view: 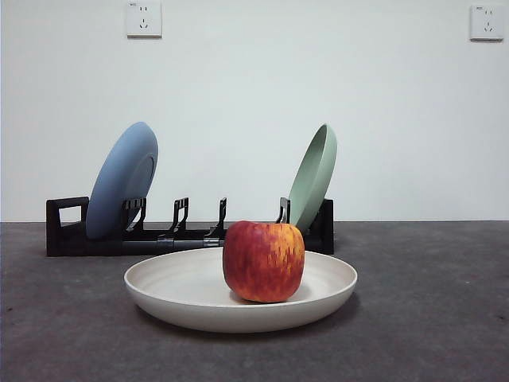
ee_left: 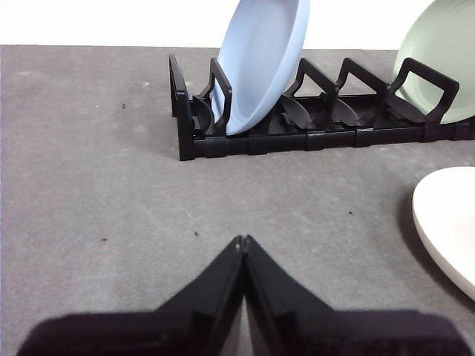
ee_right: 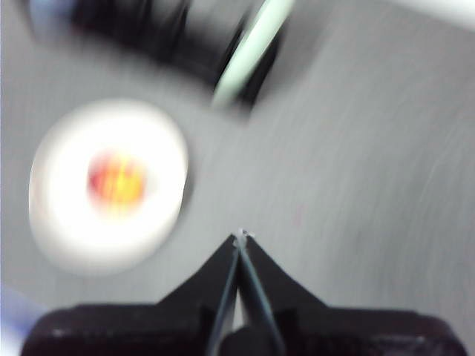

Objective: Take the yellow plate from the plate rack,put the plate on the table,take the apple from the table,put the apple in the plate

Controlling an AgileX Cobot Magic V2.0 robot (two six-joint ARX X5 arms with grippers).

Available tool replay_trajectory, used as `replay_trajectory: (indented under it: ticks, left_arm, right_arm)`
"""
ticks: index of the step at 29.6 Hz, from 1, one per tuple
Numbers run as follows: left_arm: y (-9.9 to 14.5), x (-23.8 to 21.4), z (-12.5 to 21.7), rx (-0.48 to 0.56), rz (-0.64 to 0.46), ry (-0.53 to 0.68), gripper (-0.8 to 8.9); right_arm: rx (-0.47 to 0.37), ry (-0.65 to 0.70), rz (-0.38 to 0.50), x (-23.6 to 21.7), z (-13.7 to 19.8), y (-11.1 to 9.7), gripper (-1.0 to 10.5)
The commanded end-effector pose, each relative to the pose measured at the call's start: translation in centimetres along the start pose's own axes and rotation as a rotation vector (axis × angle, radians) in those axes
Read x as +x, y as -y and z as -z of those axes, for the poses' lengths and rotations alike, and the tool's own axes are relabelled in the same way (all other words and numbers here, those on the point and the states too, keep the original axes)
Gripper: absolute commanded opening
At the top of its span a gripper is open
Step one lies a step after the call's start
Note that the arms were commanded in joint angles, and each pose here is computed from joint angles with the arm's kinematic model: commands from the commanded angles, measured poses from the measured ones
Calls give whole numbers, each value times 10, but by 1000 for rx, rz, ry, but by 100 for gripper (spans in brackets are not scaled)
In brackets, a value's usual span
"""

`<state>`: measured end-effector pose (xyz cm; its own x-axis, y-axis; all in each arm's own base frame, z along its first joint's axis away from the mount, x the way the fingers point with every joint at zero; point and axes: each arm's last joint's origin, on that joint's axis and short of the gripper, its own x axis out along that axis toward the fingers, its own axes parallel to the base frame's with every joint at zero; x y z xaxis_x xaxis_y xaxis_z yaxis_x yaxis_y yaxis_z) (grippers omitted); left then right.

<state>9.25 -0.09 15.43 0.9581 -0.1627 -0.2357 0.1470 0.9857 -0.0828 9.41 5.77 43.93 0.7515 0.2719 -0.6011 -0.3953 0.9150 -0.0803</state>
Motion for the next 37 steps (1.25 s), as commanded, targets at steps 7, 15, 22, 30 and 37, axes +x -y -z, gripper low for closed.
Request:
replay_trajectory:
  ticks: [7, 15, 22, 30, 37]
  left_arm:
    - [-1, 1, 3, -9, -6, -3, -4]
    - [-1, 1, 3, -9, -6, -3, -4]
    - [-1, 1, 3, -9, -6, -3, -4]
    - [-1, 1, 3, -9, -7, -3, -4]
    - [-1, 1, 3, -9, -7, -4, -4]
  right_arm:
    - [62, 428, 150, 1, 64, 31, 2]
    - [85, 561, 281, 63, 143, 33, 2]
    - [142, 532, 264, 116, 205, 29, 2]
    - [224, 433, 228, 152, 242, 28, 2]
    - [261, 432, 214, 156, 245, 28, 2]
